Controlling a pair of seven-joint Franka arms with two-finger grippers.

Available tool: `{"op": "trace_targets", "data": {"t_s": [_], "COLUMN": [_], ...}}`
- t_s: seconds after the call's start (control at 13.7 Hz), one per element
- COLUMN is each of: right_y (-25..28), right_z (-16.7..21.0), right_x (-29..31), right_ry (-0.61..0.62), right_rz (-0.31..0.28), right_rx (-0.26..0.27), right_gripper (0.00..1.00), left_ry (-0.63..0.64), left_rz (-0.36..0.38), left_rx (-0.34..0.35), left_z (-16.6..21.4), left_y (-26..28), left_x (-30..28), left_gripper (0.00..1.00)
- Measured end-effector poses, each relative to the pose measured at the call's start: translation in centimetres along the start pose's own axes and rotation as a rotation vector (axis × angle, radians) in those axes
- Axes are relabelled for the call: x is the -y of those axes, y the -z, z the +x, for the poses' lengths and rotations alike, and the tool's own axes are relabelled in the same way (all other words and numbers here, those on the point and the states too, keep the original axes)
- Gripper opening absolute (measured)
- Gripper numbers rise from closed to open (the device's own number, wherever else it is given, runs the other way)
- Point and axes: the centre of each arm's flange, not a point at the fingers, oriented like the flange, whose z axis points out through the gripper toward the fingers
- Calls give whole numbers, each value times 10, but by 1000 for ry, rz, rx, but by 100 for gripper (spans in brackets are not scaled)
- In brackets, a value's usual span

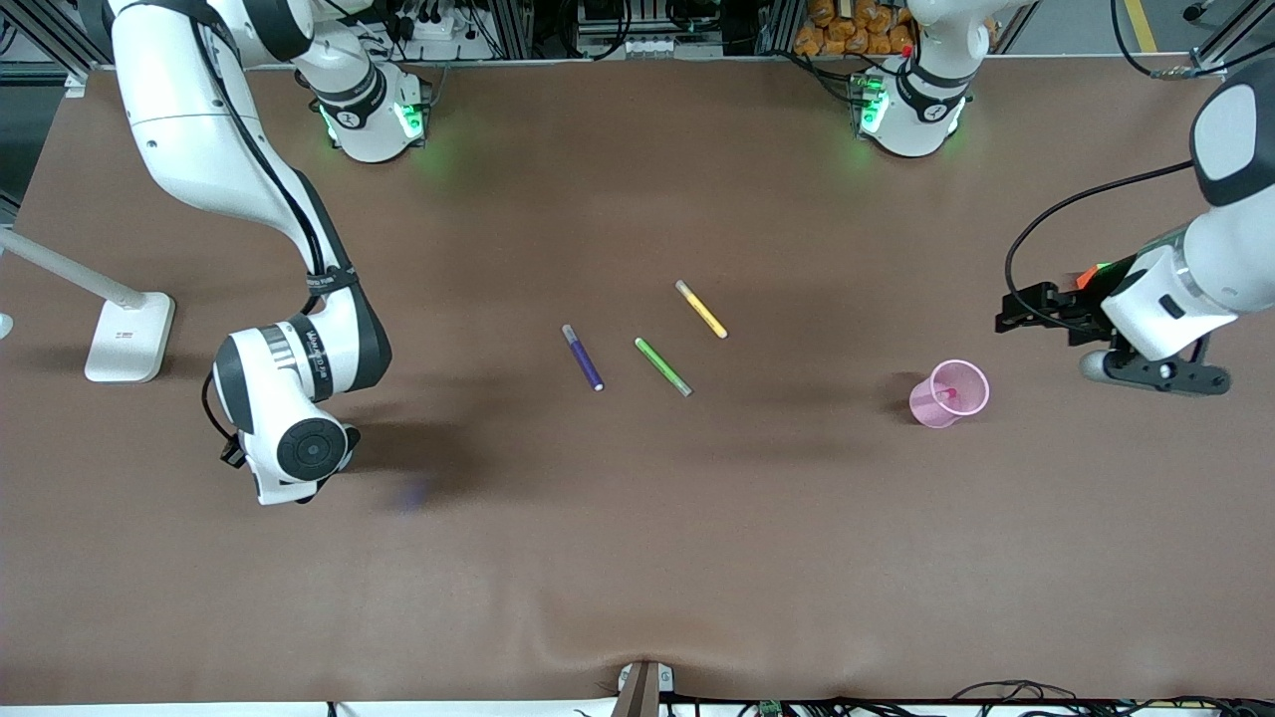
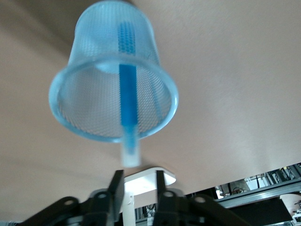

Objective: Place pink and blue markers in matching cups
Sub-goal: 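Lower the blue marker into the blue cup with the right gripper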

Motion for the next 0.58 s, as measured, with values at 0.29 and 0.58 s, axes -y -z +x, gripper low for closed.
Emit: {"op": "trace_targets", "data": {"t_s": [0.29, 0.58], "right_y": [7, 43], "right_z": [0, -10], "right_x": [-3, -13], "right_ry": [-5, -67], "right_rz": [-13, 22], "right_rx": [-16, -129], "right_gripper": [82, 100], "left_ry": [103, 117], "left_rz": [36, 83], "left_rx": [-17, -35], "left_z": [-15, -19], "left_y": [21, 38], "left_x": [-19, -10], "left_gripper": [100, 100]}}
